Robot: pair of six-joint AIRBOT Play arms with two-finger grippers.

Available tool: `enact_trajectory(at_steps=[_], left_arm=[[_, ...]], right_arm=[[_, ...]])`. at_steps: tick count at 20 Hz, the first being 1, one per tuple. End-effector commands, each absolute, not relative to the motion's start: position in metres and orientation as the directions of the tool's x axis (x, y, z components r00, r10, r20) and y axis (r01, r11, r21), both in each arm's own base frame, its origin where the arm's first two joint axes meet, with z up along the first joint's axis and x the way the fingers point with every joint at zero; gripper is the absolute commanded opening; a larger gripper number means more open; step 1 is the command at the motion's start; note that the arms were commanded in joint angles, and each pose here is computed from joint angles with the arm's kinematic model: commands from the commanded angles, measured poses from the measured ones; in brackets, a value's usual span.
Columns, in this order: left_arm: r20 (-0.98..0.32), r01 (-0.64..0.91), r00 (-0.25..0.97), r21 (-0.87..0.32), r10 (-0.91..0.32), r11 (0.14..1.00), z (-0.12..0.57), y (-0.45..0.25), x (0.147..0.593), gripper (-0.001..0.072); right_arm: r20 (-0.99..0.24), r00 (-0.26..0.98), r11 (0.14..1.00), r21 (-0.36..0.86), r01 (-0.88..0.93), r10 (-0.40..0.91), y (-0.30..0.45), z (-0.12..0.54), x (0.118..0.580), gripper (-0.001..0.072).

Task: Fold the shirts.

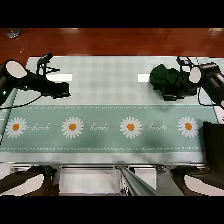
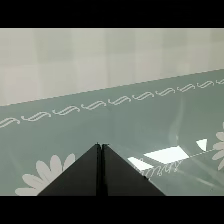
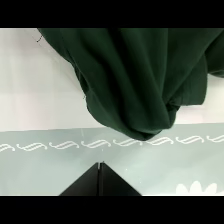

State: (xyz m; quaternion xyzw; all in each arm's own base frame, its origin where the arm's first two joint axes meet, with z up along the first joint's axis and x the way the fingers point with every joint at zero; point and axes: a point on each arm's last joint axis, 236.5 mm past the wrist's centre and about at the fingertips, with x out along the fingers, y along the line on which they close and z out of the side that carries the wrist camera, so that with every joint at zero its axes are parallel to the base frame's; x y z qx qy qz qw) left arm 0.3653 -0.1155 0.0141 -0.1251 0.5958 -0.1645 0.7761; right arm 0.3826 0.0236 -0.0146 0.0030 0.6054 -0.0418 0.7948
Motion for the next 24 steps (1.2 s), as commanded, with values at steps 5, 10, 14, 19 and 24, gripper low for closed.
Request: enact_trajectory(at_steps=[5, 10, 14, 19, 24], left_arm=[[-0.884, 0.107, 0.235, -0.39, -0.404, 0.915, 0.014, -0.116, 0.365, 0.002], [-0.884, 0.107, 0.235, -0.39, -0.404, 0.915, 0.014, -0.116, 0.365, 0.002], [-0.884, 0.107, 0.235, -0.39, -0.404, 0.915, 0.014, -0.116, 0.365, 0.002], [-0.881, 0.106, 0.251, -0.388, -0.402, 0.916, 0.014, -0.115, 0.369, 0.002], [-0.837, 0.081, 0.405, -0.367, -0.367, 0.927, 0.01, -0.108, 0.416, 0.0227]], right_arm=[[-0.963, 0.263, 0.997, -0.046, 0.069, -0.062, 0.024, -0.015, 0.382, 0.0031], [-0.963, 0.262, 0.997, -0.046, 0.069, -0.062, 0.024, -0.015, 0.382, 0.0031], [-0.961, 0.269, 0.997, -0.042, 0.07, -0.059, 0.025, -0.014, 0.384, 0.0031], [-0.932, 0.361, 0.998, -0.015, 0.064, -0.037, 0.03, -0.007, 0.406, 0.0032], [-0.807, 0.583, 0.996, -0.079, 0.052, -0.094, 0.015, 0.022, 0.459, 0.064]])
